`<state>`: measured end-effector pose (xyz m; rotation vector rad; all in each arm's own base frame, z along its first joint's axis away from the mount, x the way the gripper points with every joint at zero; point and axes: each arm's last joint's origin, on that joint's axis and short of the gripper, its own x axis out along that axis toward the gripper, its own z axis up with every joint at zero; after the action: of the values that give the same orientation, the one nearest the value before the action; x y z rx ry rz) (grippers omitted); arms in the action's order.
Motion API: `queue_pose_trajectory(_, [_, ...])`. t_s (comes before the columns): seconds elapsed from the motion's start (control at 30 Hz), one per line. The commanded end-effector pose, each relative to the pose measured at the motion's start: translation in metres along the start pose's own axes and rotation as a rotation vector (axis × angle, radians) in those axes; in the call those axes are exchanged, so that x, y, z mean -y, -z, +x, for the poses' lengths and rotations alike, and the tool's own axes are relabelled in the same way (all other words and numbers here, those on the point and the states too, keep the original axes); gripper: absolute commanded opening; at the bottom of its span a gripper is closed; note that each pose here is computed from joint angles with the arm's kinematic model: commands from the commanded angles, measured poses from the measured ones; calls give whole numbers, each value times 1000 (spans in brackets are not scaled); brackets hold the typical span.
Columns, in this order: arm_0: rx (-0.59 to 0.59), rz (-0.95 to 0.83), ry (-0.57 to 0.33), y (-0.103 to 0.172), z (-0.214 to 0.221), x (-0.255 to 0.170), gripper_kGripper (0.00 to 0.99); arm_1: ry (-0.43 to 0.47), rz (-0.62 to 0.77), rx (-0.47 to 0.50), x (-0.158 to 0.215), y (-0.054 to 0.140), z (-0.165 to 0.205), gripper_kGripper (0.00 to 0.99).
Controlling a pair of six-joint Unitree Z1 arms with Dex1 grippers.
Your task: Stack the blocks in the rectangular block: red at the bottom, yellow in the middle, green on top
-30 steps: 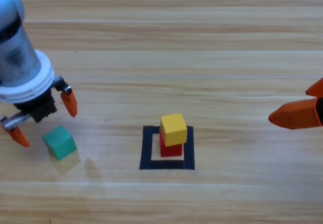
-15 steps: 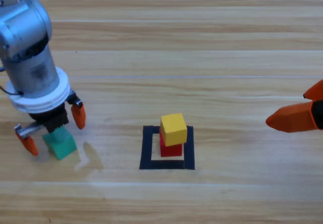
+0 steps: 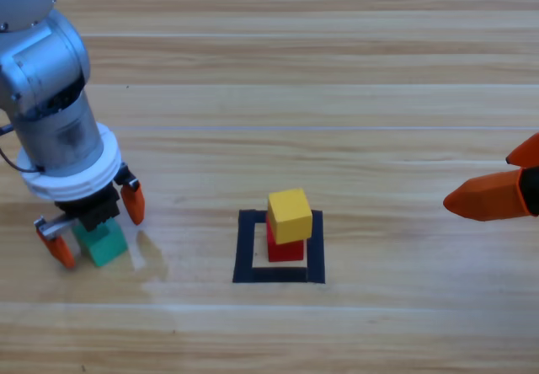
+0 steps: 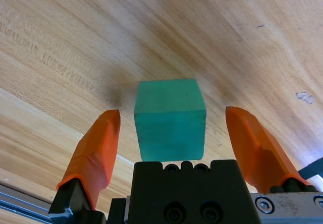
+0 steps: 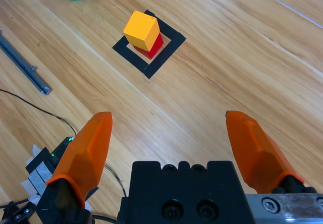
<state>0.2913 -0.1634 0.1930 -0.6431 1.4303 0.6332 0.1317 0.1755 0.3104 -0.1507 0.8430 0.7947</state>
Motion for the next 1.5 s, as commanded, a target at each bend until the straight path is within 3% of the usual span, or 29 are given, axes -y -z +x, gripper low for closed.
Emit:
queue_pose_trajectory(0.03, [-22,32,-38,6,19,-1,841,34,17,-33,8,1,14,990])
queue_pose_trajectory(0.27, [-31,57,-39,7,27,-3,634,35,19,-38,8,0,16,990])
queue_pose_trajectory(0.47, [-17,141,-36,5,19,3,225,36,19,-41,8,0,17,990])
queue_pose_trajectory(0.57, [20,258,-38,-2,-4,24,81,36,19,-41,8,0,17,990])
queue_pose_trajectory(0.67, [50,490,-3,0,-48,63,18,37,19,-40,8,0,17,990])
queue_pose_trajectory(0.83, [63,858,27,21,-89,105,0,39,20,-40,8,0,17,990])
queue_pose_trajectory(0.97, [56,1018,25,40,-89,113,0,42,22,-39,8,0,17,990])
queue_pose_trajectory(1.13, [71,1221,98,77,-106,123,0,43,22,-39,8,0,16,990])
queue_pose_trajectory(1.37, [73,1325,158,109,-116,131,0,40,22,-41,8,0,16,990])
queue_pose_trajectory(1.5, [53,1193,147,116,-113,132,0,39,20,-41,8,0,16,990])
